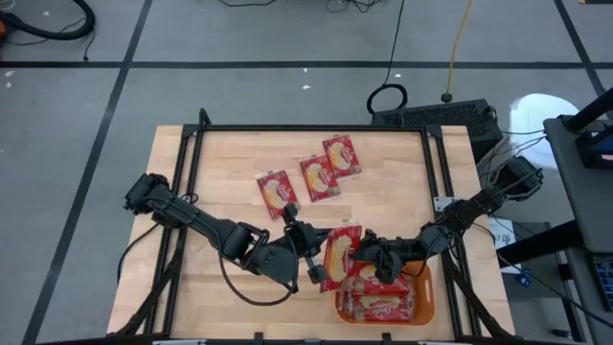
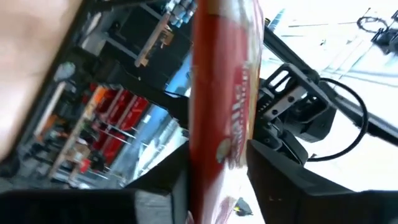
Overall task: Sort popcorn bags into baskets
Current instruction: Put the red popcorn bag into the orange bin
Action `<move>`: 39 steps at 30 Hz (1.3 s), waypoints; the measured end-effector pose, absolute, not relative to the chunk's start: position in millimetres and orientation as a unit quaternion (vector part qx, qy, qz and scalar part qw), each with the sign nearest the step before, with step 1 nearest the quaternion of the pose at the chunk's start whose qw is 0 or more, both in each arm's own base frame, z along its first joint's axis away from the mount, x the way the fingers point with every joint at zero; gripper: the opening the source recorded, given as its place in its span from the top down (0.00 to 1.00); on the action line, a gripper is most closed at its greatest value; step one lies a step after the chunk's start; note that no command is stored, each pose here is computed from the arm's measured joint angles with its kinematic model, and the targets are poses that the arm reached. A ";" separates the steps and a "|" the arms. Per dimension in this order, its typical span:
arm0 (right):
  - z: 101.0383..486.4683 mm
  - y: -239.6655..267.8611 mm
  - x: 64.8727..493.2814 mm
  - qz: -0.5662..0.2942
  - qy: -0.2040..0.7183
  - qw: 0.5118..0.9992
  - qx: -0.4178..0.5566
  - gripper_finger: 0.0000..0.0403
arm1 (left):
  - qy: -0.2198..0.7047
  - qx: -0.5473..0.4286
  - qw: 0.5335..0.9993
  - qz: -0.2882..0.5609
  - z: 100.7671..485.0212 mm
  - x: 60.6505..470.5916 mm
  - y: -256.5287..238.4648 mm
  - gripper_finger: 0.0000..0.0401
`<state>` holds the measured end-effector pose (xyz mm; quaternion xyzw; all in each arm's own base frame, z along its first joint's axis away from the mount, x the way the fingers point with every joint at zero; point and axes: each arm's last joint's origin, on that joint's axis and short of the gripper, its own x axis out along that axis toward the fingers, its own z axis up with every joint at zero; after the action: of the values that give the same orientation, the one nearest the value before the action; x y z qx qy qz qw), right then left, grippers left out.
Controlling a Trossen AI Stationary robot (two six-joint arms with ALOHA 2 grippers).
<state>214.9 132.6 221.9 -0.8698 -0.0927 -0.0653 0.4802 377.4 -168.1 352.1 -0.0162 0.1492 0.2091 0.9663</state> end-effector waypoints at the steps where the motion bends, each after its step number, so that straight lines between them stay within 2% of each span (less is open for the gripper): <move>1: 221.3 133.2 214.7 -0.062 -0.093 0.489 -0.865 0.68 | 0.155 -0.015 0.964 0.213 350.5 376.6 -167.6 1.00; 11: 214.7 134.1 215.6 -0.021 -0.085 0.602 -0.794 0.88 | 0.230 -0.023 0.945 0.231 333.3 366.4 -162.9 0.96; 18: 206.2 135.5 216.3 0.028 -0.071 0.677 -0.732 0.92 | 0.263 -0.059 0.933 0.237 323.2 362.0 -160.1 0.93; 21: 203.3 138.2 215.0 0.053 -0.070 0.723 -0.685 0.92 | 0.280 -0.092 0.929 0.223 317.2 361.9 -160.2 0.84; 30: 202.6 153.2 203.6 0.074 -0.057 0.852 -0.515 0.92 | 0.288 -0.126 0.915 0.251 299.5 351.8 -168.4 0.49; 34: 202.7 161.6 195.7 0.067 -0.047 0.884 -0.461 0.92 | 0.287 -0.142 0.905 0.280 289.4 344.2 -171.7 0.43; 39: 211.0 175.8 186.5 0.057 -0.046 0.934 -0.350 0.92 | 0.266 -0.153 0.899 0.312 273.1 334.6 -178.3 0.42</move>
<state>186.5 175.8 211.0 -0.3499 -0.0457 0.0568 0.9339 334.6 -178.3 273.1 -0.1530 0.2661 0.3120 0.8991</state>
